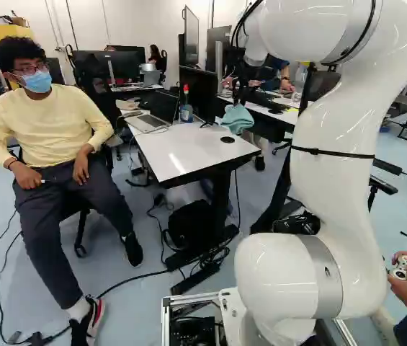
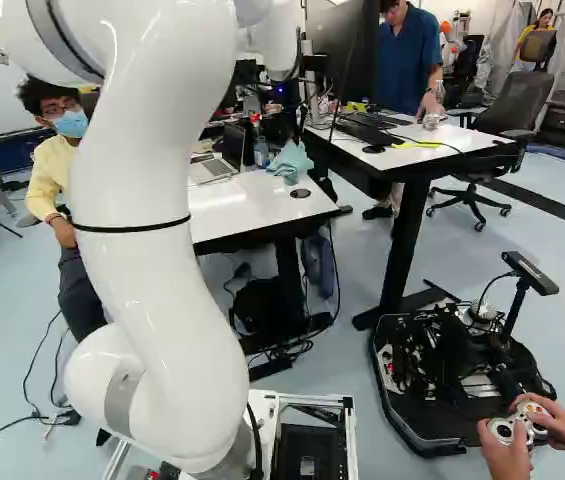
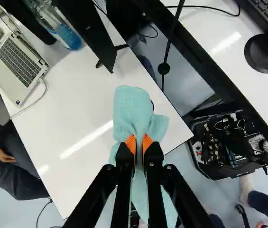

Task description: Clean the table with the green towel

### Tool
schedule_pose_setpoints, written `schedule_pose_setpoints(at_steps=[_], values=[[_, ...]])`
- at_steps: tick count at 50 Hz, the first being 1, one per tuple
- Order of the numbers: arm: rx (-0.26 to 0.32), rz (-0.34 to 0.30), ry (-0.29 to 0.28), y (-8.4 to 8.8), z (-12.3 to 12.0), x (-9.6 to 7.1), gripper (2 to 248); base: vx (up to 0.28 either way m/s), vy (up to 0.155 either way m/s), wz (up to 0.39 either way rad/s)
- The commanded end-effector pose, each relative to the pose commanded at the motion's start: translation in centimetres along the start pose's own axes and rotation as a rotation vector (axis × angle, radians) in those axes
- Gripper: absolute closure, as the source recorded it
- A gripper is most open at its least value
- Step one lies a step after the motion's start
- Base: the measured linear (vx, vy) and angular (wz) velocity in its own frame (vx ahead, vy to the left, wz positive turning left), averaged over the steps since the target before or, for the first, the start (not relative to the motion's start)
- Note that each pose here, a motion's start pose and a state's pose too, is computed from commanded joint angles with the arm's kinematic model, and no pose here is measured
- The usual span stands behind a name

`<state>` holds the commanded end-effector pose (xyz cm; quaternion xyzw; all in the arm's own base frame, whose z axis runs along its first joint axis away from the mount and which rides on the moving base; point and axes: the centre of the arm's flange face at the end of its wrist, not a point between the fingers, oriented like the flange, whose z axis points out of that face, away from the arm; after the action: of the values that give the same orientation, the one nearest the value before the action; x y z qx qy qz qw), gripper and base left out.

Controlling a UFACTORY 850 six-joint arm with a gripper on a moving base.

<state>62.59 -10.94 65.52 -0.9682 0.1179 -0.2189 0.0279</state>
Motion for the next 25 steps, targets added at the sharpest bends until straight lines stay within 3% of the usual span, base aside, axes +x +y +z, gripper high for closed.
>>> schedule_pose_setpoints(at_steps=[25], values=[[-0.001,0.003,0.005,0.25,0.29,0.6,211,0.0,0.0,0.0]])
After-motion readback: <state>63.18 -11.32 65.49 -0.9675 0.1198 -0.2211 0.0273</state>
